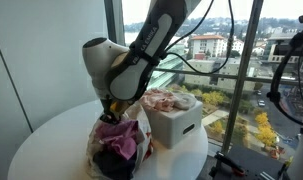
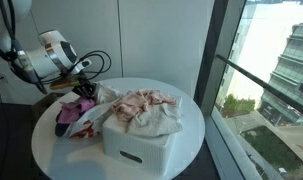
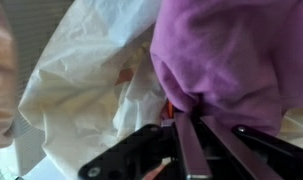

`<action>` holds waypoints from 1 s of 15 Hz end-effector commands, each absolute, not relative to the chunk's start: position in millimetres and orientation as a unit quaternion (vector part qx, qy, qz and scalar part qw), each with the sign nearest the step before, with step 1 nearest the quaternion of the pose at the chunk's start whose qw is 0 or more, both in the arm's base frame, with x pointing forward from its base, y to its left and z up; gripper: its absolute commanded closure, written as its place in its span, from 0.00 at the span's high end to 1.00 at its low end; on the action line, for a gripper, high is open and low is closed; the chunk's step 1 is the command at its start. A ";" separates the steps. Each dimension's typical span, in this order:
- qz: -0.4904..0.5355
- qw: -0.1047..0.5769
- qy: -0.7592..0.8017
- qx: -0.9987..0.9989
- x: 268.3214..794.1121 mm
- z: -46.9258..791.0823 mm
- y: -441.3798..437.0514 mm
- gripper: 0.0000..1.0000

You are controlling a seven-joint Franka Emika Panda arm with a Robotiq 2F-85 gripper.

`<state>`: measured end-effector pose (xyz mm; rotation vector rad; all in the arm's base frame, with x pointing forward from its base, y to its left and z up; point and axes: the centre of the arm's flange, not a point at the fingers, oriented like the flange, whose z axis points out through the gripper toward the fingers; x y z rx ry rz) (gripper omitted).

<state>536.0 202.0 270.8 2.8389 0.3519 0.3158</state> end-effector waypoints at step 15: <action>0.095 0.095 0.123 0.983 509.6 299.8 208.1 0.81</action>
